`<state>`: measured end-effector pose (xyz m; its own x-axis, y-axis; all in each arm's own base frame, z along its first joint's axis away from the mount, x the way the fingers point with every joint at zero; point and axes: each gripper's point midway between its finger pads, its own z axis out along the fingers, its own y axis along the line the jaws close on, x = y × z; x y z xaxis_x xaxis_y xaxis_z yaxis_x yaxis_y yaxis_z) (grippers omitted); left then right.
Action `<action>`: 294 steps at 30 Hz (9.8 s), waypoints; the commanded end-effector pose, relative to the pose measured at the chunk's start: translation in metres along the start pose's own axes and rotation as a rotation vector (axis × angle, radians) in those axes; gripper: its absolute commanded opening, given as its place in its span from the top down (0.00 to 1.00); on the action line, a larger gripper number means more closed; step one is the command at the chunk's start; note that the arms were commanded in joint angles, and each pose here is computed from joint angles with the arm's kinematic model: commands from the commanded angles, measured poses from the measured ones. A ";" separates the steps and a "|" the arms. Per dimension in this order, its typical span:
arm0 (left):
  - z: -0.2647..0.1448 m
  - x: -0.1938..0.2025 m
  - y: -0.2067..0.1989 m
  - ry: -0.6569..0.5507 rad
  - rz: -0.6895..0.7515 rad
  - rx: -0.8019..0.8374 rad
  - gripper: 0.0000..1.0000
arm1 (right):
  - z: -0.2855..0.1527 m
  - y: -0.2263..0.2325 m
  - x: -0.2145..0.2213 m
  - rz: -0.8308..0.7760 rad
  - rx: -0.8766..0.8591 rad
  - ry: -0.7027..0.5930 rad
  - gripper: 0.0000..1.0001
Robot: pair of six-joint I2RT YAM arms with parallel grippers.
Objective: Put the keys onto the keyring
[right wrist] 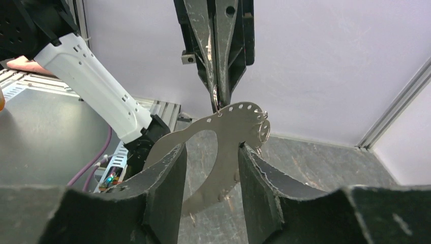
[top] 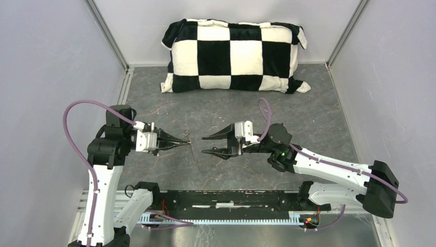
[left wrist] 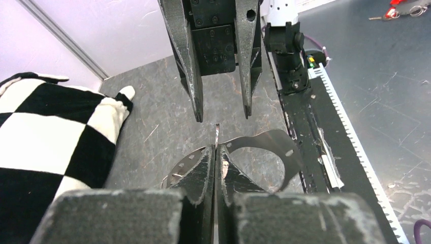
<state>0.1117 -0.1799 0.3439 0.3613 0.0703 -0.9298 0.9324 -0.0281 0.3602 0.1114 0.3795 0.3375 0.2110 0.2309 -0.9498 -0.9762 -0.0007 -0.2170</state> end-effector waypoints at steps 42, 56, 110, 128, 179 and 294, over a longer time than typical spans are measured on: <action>0.004 -0.012 -0.018 -0.090 0.081 0.044 0.98 | 0.037 0.002 -0.029 -0.155 0.027 0.041 0.69; 0.005 0.002 -0.012 -0.083 -0.054 0.050 0.98 | 0.042 0.002 -0.025 -0.070 0.022 0.098 1.00; -0.002 0.039 -0.009 0.100 -0.296 -0.063 0.71 | 0.023 -0.021 -0.034 0.154 0.251 -0.052 1.00; -0.001 0.028 0.003 0.084 -0.275 -0.053 0.46 | 0.037 -0.010 -0.023 0.185 0.173 -0.094 1.00; -0.001 0.015 -0.007 0.061 -0.280 -0.048 0.61 | 0.035 -0.010 0.006 0.181 0.177 -0.030 1.00; 0.005 0.026 -0.014 0.014 -0.359 0.001 0.53 | 0.022 -0.001 -0.024 0.293 0.036 -0.239 0.99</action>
<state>0.1151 -0.1796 0.3076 0.0397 0.1291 -0.9908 0.9985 0.0318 0.0441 0.1096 0.3978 0.3415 -0.1158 0.3610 -0.9253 -0.9930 -0.0642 0.0992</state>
